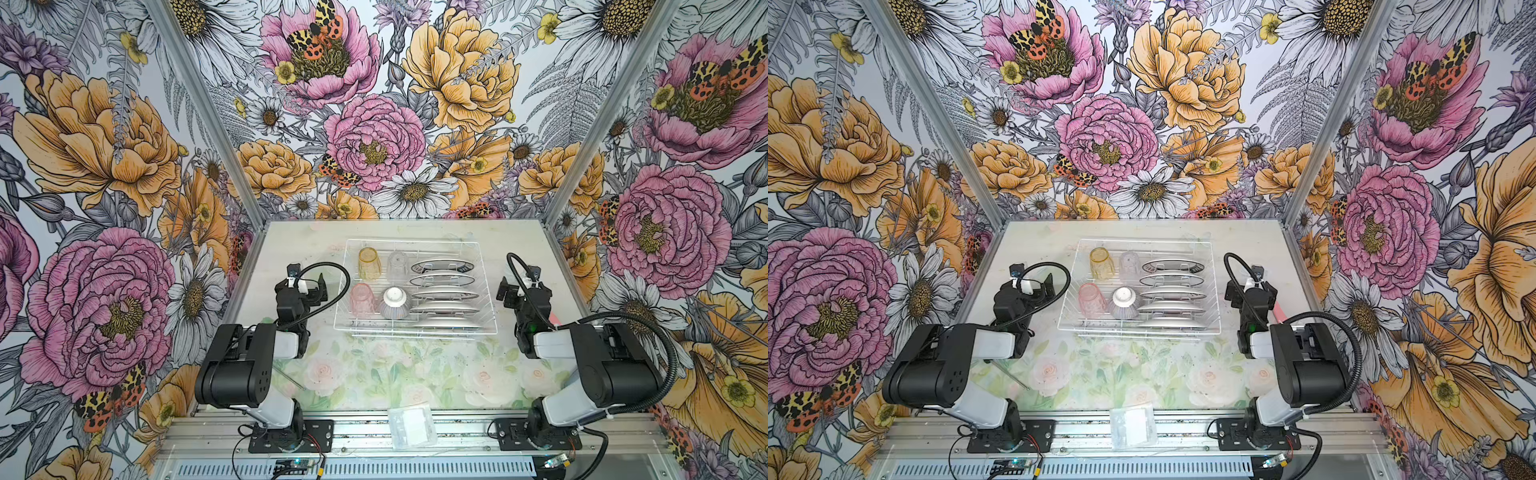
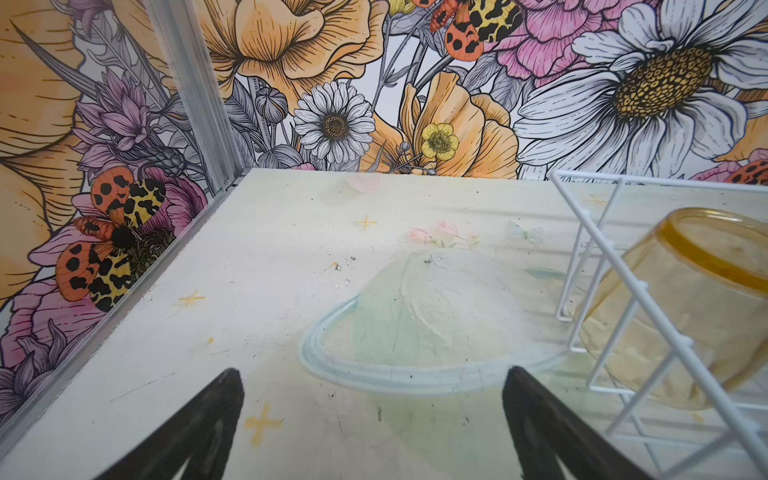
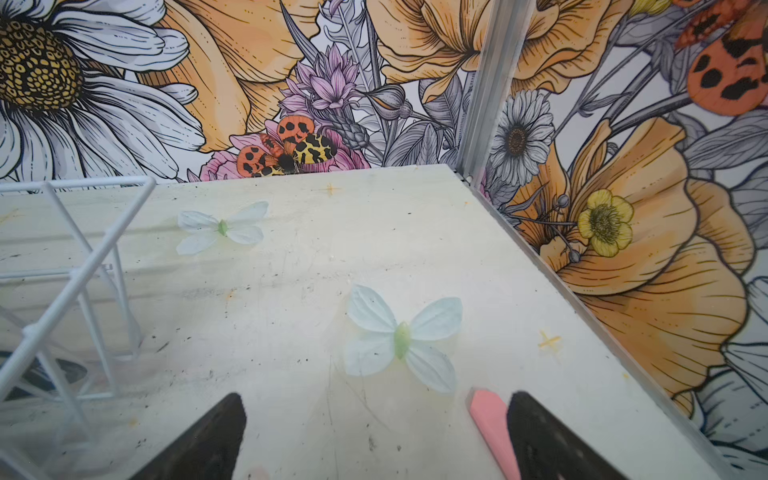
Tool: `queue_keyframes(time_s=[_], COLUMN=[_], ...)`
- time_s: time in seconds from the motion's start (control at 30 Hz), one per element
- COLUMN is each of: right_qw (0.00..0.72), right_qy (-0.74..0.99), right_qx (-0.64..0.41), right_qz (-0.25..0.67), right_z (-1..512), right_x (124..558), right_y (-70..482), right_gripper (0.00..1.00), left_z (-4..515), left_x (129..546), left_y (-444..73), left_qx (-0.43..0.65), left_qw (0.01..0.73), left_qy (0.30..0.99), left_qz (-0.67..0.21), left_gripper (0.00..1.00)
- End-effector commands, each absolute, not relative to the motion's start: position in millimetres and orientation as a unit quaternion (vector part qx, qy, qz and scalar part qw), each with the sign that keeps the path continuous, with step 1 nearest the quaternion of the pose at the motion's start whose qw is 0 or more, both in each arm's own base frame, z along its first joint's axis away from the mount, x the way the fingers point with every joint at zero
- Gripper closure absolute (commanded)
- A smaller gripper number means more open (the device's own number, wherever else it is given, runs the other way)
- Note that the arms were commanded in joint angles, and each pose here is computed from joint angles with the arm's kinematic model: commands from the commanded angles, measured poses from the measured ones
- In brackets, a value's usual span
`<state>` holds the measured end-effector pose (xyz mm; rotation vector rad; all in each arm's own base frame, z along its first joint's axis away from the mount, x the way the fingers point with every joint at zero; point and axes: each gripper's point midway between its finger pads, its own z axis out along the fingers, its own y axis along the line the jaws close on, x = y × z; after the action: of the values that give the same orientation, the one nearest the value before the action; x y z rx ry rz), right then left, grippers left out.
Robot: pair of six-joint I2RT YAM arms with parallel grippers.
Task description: Unload the mixed dishes from the dish rack
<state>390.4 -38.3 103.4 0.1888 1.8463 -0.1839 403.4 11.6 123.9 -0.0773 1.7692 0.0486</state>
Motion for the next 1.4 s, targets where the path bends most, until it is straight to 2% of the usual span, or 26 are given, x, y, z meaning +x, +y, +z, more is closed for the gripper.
queue_keyframes(time_s=[0.0, 0.77, 0.87, 0.93, 1.0, 1.07, 1.23, 1.37], right_qw=[0.610, 0.610, 0.610, 0.611, 0.612, 0.613, 0.609, 0.599], right_qy=[0.784, 0.785, 0.785, 0.784, 0.784, 0.783, 0.786, 0.794], right_qx=[0.080, 0.079, 0.079, 0.079, 0.079, 0.080, 0.085, 0.085], right_qz=[-0.079, -0.078, -0.078, -0.075, -0.072, -0.066, -0.057, -0.056], right_z=[115.4, 114.9, 115.0, 115.3, 115.6, 115.3, 124.1, 145.1], right_x=[398.0, 397.8, 397.4, 397.5, 396.9, 396.2, 396.3, 397.3], right_y=[-38.6, -38.3, -38.2, -38.0, -38.3, -39.2, -42.4, -42.9], right_gripper=[0.01, 0.00, 0.01, 0.01, 0.00, 0.01, 0.04, 0.07], left_z=[129.4, 128.5, 128.5, 131.7, 143.1, 159.8, 227.7, 269.1], left_x=[406.5, 407.2, 408.0, 409.0, 411.0, 410.0, 395.9, 390.3], left_y=[9.9, 7.8, 6.9, 5.0, 5.1, 3.3, -26.9, -69.2], left_qx=[-0.030, -0.022, -0.013, -0.007, -0.005, -0.001, -0.008, 0.036], left_qw=[0.638, 0.636, 0.634, 0.631, 0.619, 0.617, 0.635, 0.642], left_qy=[0.770, 0.772, 0.773, 0.775, 0.784, 0.786, 0.770, 0.763], left_qz=[0.013, -0.004, -0.029, -0.035, -0.046, -0.044, -0.065, -0.064], left_gripper=[0.01, 0.01, 0.09, 0.18, 0.29, 0.32, 0.35, 0.33])
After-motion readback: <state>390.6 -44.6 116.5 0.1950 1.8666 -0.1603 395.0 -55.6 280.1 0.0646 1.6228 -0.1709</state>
